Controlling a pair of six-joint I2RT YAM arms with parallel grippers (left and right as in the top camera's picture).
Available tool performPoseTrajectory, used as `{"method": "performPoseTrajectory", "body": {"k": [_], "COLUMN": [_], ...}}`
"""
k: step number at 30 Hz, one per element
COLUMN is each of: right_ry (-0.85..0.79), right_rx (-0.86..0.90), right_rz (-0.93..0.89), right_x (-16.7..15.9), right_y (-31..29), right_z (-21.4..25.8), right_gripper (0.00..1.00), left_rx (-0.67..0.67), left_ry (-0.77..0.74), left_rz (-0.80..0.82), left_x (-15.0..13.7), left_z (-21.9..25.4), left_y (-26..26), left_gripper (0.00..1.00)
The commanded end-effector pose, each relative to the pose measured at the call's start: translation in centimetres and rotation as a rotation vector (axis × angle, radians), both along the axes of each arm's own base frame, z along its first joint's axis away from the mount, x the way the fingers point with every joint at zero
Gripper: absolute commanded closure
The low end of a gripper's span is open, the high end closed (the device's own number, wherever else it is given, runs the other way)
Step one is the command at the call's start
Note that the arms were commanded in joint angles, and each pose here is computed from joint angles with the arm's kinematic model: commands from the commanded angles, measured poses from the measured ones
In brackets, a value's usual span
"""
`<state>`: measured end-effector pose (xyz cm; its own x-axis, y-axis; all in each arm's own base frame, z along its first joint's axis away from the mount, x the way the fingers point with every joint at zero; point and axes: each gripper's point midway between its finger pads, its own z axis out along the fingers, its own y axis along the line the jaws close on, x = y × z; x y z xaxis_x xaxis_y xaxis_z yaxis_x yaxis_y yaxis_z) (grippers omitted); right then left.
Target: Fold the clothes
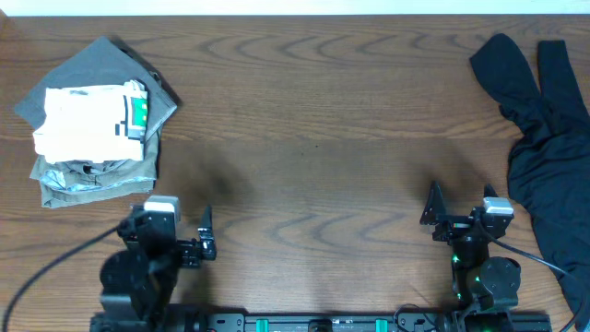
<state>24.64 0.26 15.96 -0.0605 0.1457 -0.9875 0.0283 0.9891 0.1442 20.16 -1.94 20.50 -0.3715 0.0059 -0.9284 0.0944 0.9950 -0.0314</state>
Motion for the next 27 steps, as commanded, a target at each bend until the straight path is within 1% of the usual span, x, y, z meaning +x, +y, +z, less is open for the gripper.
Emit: {"method": "performPoseTrajectory", "body": {"k": [1,3,6,10,13,16,20,24,27], "right_ry": [0.000,0.000,0.000,0.000,0.000,0.000,0.000,0.000,0.000], "right_rx": [-0.010,-0.010,-0.010,-0.010,-0.010,-0.010,-0.010,-0.010,-0.010], "right_rz": [-0.014,-0.014,-0.014,-0.014,-0.014,-0.014,-0.014,-0.014,-0.014], "right_x": [0.0,0.0,0.0,0.0,0.0,0.0,0.0,0.0,0.0], "right_y": [-0.4,-0.4,-0.4,-0.4,-0.4,-0.4,-0.4,-0.4,-0.4], "right_z": [0.0,0.0,0.0,0.0,0.0,0.0,0.0,0.0,0.0], "right_gripper": [0.01,0.01,0.01,0.01,0.01,0.01,0.01,0.01,0.01], "left_rx": [0.005,0.000,-0.015,-0.014,-0.015,-0.014,-0.014,-0.010,-0.010], "left_ry": [-0.081,-0.152,-0.191,-0.283,-0.321,-0.294,-0.287,-0.232,-0.232], "left_rz": [0.013,0.013,0.018,0.017,0.017,0.016,0.017,0.016,0.016], "left_x": [0.4,1.1,2.4,3.6,4.3,4.3,4.3,4.2,4.2], "left_z": [-1.5,-2.1,-3.0,-3.1,-4.1,-5.1,-5.3,-6.6,-6.7], "left_y": [0.2,0.2,0.2,0.1,0.1,0.1,0.1,0.1,0.1], "left_gripper": [0.02,0.02,0.02,0.02,0.02,0.02,0.02,0.02,0.02]}}
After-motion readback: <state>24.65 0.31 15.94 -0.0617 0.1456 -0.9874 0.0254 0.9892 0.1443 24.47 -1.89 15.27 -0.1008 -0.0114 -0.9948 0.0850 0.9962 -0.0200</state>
